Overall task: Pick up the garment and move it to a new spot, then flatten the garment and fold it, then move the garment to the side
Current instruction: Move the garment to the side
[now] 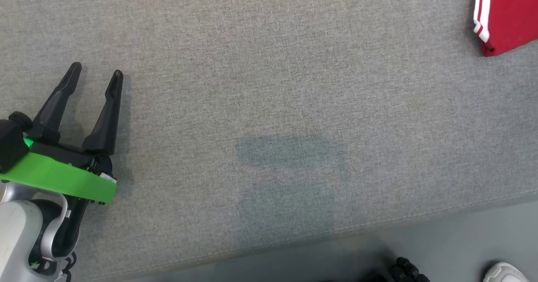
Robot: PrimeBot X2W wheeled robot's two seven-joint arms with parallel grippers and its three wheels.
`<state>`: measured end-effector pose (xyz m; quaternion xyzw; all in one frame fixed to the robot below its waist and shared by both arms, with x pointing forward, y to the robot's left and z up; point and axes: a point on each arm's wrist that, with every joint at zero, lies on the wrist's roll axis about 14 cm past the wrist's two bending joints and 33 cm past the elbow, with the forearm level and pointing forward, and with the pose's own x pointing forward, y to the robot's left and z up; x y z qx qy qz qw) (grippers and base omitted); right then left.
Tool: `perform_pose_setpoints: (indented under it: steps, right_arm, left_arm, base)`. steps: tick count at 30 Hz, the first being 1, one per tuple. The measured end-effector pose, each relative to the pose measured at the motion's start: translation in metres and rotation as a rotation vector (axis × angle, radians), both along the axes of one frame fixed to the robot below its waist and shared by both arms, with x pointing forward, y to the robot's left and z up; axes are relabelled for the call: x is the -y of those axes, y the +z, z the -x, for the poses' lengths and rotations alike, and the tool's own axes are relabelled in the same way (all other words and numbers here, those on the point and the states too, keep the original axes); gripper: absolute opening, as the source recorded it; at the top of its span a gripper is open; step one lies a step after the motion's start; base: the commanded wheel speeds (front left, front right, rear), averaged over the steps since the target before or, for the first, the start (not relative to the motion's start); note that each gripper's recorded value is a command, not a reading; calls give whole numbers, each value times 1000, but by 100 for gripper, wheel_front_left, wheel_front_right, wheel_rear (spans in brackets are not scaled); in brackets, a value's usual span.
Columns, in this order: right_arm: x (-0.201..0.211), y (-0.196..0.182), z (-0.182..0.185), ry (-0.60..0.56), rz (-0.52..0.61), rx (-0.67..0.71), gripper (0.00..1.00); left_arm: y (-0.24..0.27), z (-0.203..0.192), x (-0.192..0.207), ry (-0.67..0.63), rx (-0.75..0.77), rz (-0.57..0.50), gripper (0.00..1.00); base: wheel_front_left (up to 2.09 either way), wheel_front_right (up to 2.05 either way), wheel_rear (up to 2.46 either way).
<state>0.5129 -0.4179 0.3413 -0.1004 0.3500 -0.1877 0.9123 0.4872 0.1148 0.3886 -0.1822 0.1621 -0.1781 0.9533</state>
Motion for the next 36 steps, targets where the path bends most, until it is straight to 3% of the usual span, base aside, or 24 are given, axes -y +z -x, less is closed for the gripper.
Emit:
perform_pose_setpoints:
  steps: [6, 11, 15, 26, 30, 36]
  right_arm:
    - [-10, 37, -19, 40, 13, 173, 100]
    - [-41, 102, -47, 173, 23, 428, 100]
    - [-80, 129, -52, 262, -28, 565, 100]
    - [-165, 82, 20, 331, -232, 482, 100]
    - [-190, 83, 44, 346, -286, 494, 100]
    - [-213, 81, 82, 401, -296, 477, 100]
  left_arm:
    - [18, 2, -8, 54, 50, 5, 100]
    - [39, 8, -19, 115, 100, 5, 100]
    - [43, 17, -33, 166, 104, -19, 100]
    - [50, 57, -68, 284, 102, -100, 100]
    - [50, 76, -74, 313, 91, -113, 100]
    - [64, 94, -73, 336, 120, -100, 100]
  base:
    - [0, 0, 0]
    - [0, 0, 0]
    - [0, 0, 0]
    - [0, 0, 0]
    - [0, 0, 0]
    - [0, 0, 0]
